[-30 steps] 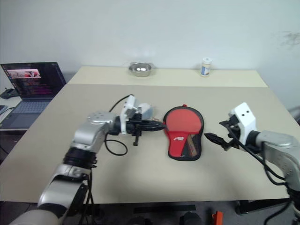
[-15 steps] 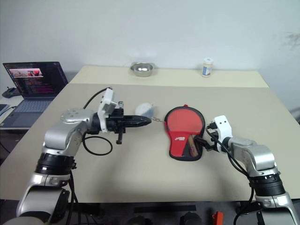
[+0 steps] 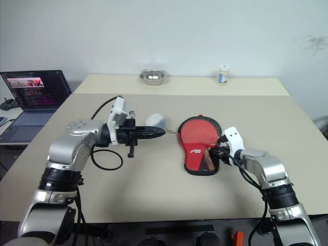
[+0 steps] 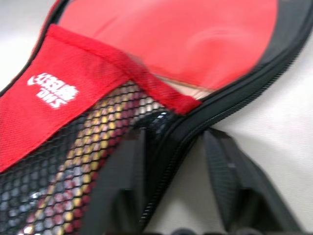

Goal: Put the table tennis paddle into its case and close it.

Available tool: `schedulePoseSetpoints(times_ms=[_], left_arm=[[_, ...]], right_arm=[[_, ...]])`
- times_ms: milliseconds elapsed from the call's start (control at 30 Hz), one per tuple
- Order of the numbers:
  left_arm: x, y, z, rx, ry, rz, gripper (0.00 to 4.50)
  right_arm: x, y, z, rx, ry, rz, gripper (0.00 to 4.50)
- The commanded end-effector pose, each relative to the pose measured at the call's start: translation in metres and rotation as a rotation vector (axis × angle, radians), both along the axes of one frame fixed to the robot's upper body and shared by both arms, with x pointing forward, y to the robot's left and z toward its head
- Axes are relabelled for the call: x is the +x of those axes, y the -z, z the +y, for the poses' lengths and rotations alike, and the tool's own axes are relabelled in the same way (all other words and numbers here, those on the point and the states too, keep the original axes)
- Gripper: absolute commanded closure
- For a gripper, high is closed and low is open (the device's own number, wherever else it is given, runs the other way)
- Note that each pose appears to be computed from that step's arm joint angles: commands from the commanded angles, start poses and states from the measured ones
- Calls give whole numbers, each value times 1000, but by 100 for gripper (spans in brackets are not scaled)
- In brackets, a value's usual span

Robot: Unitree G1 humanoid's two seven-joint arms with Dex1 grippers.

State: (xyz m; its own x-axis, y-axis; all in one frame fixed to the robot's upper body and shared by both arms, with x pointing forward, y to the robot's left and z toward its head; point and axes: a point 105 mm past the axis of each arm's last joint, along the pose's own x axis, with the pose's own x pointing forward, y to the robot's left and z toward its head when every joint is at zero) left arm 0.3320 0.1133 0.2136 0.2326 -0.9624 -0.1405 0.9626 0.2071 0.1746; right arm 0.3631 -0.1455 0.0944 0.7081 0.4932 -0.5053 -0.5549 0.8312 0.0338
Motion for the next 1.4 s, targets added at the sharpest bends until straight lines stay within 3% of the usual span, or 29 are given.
schedulePoseSetpoints(times_ms=[33,133,400,600,833,1033,1400], left_arm=[[-4,-7,2,10,6,-43,450],[-8,2,8,45,13,-22,450],[-42,25,19,163,135,70,450],[-56,29,11,163,194,99,450],[-67,37,7,169,238,139,450],[-69,41,7,195,275,150,450],[-70,46,6,210,299,148,450]], right_arm=[[-5,21,5,-12,-8,91,369],[-4,15,15,46,-21,98,448],[-26,-20,68,194,-175,89,448],[-62,-6,93,190,-238,139,448],[-104,14,71,181,-191,222,448],[-122,14,42,145,-128,239,448],[-112,2,16,82,-91,208,448]])
